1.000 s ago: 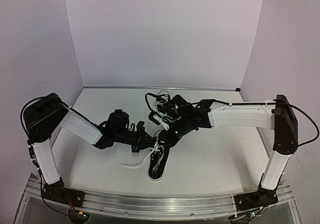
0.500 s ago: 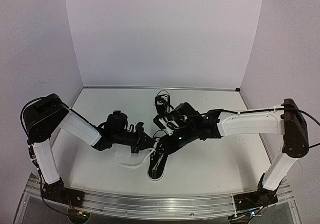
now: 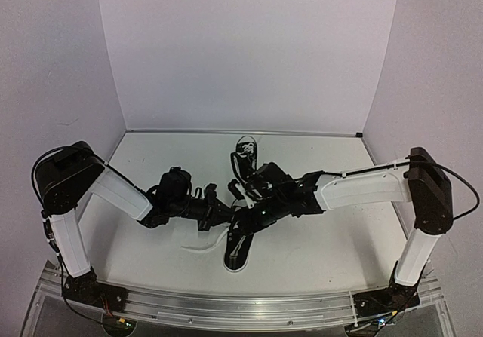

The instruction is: Tie the shoes

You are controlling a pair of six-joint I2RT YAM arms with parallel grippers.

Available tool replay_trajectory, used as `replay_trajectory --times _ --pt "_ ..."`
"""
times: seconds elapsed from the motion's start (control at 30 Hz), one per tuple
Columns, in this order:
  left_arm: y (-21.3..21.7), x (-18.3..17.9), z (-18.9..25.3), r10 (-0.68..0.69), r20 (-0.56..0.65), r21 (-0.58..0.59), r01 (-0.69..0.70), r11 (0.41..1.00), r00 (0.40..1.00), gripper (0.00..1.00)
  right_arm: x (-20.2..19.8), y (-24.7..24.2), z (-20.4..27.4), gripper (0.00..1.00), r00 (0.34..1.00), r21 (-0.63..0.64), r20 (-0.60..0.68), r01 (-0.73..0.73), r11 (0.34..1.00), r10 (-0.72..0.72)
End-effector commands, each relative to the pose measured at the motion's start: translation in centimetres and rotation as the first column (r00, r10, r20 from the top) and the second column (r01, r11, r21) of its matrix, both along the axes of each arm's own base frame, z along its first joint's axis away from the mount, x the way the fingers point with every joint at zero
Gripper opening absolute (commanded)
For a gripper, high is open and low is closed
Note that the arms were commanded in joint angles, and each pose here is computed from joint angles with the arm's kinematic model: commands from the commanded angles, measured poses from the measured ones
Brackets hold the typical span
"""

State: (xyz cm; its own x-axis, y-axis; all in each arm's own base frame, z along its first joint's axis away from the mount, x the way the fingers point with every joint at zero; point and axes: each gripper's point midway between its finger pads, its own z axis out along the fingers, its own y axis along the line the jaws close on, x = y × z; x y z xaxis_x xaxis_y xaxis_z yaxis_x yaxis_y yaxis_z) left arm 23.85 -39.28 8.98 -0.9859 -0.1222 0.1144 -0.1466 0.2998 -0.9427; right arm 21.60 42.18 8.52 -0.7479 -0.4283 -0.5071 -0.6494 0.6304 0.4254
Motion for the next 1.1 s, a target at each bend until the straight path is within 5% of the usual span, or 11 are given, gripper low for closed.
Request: replay_trajectory --times 0.0,0.33,0.63,0.87,1.07 --pt "-0.3 0.0 1.3 -0.005 0.035 -0.045 0.007 0.999 0.999 0.0 0.5 1.1 0.7 0.32 1.0 0.038 0.012 0.013 0.999 -0.013" --pt "-0.3 0.0 1.5 -0.005 0.04 -0.052 0.007 0.999 0.999 0.0 1.0 1.8 0.3 0.29 1.0 0.038 0.015 0.014 0.999 -0.015" --pt "-0.1 -0.1 1.5 0.001 0.049 -0.045 0.002 0.999 0.999 0.02 0.8 1.4 2.0 0.0 0.999 0.066 0.028 0.022 0.998 -0.024" --pt "1.5 0.4 1.2 0.012 0.106 0.044 -0.016 0.999 0.994 0.32 -0.3 -0.7 3.0 0.0 0.999 0.07 0.028 0.037 0.997 -0.039" --pt "6.4 1.8 1.1 -0.044 0.323 0.404 -0.095 0.91 0.945 0.56 -1.3 -3.1 3.0 0.0 0.998 0.045 0.025 0.064 0.997 -0.065"
